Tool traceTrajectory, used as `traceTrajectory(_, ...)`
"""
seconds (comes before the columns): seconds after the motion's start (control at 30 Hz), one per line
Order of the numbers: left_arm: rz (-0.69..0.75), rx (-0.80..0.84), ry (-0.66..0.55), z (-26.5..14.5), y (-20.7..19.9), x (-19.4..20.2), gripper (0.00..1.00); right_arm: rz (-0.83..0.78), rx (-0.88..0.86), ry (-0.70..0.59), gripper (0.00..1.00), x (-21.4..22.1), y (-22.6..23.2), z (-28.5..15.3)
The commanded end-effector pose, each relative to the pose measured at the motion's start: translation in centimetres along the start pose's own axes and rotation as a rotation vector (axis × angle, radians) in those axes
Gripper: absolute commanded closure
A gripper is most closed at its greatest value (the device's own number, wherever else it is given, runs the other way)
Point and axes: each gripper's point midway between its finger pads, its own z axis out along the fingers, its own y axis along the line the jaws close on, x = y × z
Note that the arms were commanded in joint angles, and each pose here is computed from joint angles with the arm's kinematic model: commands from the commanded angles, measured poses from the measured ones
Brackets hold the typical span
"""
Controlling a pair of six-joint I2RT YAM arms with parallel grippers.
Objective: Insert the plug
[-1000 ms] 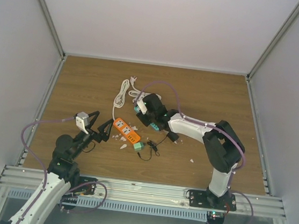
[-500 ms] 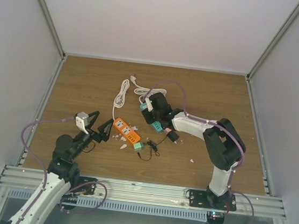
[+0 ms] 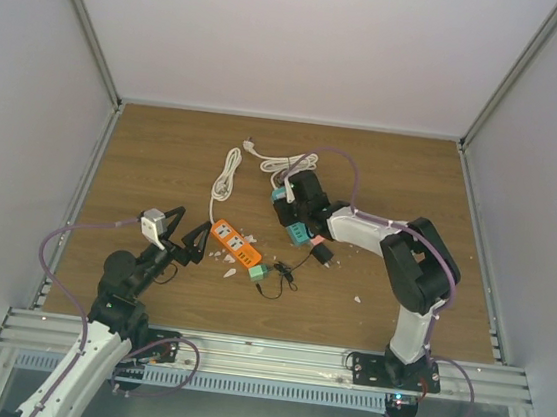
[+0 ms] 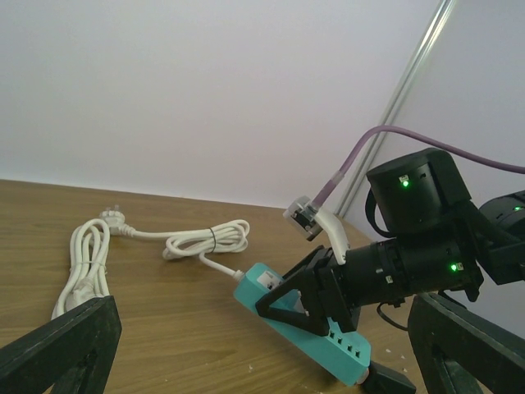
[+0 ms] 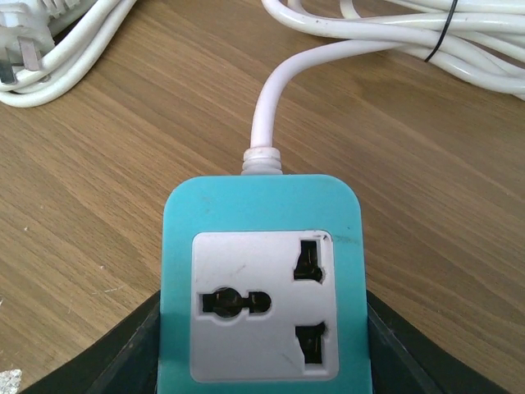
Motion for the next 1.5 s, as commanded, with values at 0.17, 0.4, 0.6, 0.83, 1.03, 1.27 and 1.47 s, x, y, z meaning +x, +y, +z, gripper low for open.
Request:
traceTrajectory(0.17,0.004,-0.005,-0.031,0.0,0.1,-0.3,0.01,-0.119,0.047,0.005,0.61,0.3,3.8,0.2)
traceTrajectory(0.4,0.002,-0.004,-0.029,0.0,0.1,-0.3,0.01,-0.133,0.012,0.014,0.59,0.2,6.3,1.8)
traceTrajectory(0.6,0.004,-0.004,-0.031,0.0,0.1,-0.4,0.01,-0.102,0.031,0.042,0.56,1.6,5.3,2.3)
traceTrajectory(0.83,0.004,-0.004,-0.031,0.0,0.1,-0.4,0.01,-0.012,0.098,0.056,0.55,2.7,0.5,1.5)
traceTrajectory(1.03,0.004,-0.004,-0.032,0.0,0.1,-0.4,0.01,-0.033,0.031,0.028,0.35,2.5,0.7,0.6)
traceTrajectory(1.27,0.003,-0.007,-0.029,0.0,0.2,-0.3,0.01,-0.055,0.131,-0.189,0.0,-2.1,-0.2,-5.2)
traceTrajectory(1.47,0.004,-0.005,-0.031,0.0,0.1,-0.4,0.01,0.241,0.352,-0.19,0.01,-0.7,-6.5,-10.3)
